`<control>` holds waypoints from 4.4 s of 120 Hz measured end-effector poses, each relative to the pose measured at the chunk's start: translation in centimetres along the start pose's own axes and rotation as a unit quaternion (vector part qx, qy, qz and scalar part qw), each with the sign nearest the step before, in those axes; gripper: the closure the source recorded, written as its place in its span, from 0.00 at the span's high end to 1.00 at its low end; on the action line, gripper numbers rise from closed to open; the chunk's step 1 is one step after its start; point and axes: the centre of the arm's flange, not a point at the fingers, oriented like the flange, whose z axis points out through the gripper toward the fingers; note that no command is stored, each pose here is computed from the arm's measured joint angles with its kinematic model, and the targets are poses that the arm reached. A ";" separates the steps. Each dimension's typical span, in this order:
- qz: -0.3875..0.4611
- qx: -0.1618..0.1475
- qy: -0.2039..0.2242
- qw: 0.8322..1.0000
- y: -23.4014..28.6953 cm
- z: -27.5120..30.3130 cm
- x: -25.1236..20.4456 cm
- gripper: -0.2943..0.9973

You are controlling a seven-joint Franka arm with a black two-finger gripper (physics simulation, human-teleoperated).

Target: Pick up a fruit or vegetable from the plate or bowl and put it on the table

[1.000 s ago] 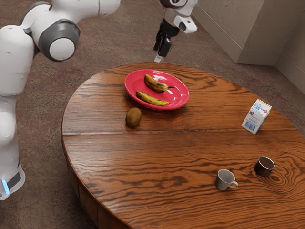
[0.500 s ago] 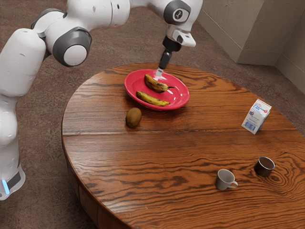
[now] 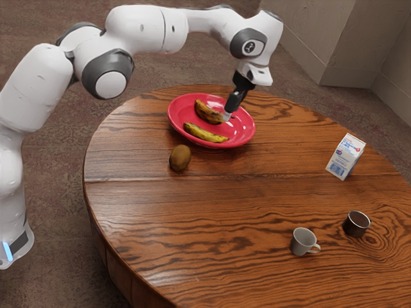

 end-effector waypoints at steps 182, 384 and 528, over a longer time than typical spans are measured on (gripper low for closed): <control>0.023 -0.022 -0.029 0.999 -6.0 5.6 -6.7 0.77; 0.305 0.012 -0.036 0.952 24.4 -1.1 17.6 0.33; 0.026 -0.123 -0.113 0.986 5.6 2.0 -2.7 0.77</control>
